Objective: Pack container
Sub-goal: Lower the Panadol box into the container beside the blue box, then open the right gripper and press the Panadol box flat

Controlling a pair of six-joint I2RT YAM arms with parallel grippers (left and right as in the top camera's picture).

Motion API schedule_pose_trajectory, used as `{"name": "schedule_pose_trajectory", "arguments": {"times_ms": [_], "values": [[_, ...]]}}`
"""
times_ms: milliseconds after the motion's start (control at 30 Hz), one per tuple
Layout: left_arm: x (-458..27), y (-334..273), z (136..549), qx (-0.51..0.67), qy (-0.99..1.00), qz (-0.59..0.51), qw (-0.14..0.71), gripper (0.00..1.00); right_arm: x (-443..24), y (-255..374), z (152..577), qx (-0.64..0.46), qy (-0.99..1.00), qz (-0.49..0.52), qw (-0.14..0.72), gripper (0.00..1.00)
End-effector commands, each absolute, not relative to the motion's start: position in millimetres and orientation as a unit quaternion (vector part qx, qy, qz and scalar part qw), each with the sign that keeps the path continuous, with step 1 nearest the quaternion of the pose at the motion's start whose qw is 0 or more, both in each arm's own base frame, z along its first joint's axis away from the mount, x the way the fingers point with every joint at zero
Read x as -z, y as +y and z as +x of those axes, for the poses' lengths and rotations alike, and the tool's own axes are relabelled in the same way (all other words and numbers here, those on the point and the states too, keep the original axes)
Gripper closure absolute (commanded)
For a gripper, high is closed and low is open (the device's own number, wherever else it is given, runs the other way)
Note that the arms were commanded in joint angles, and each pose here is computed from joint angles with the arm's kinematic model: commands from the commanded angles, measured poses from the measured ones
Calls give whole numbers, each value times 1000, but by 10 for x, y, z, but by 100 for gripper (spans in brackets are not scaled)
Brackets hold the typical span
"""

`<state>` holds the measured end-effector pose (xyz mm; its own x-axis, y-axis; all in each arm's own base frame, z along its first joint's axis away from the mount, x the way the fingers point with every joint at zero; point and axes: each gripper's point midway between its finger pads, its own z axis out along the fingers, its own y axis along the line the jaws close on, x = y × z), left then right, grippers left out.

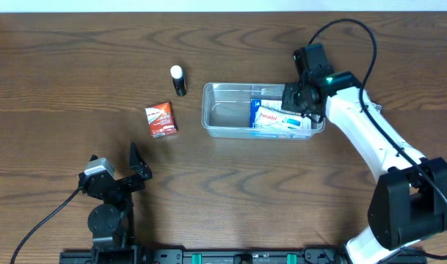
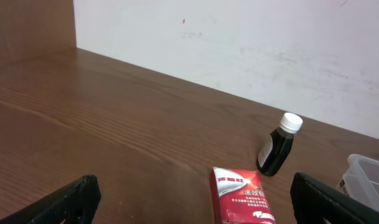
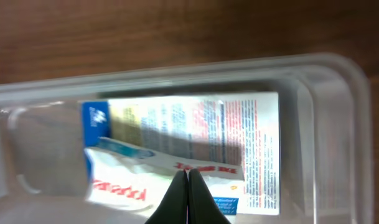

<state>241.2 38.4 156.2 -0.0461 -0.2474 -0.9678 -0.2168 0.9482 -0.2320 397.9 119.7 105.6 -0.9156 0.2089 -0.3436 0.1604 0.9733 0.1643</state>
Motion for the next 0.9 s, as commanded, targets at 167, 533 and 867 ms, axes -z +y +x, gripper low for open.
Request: {"name": "schedule_pose_trajectory", "arguments": {"times_ms": [167, 533, 867], "values": [[-1385, 434, 2396, -4, 738, -169, 654, 2, -1152, 1248, 4105, -63, 975, 84, 196, 99], [-1385, 434, 2396, -4, 738, -169, 654, 2, -773, 1409, 4091, -40, 984, 58, 166, 99], [-1385, 434, 2396, -4, 738, -169, 654, 2, -536, 1445, 4193, -22, 984, 49, 169, 99]]}}
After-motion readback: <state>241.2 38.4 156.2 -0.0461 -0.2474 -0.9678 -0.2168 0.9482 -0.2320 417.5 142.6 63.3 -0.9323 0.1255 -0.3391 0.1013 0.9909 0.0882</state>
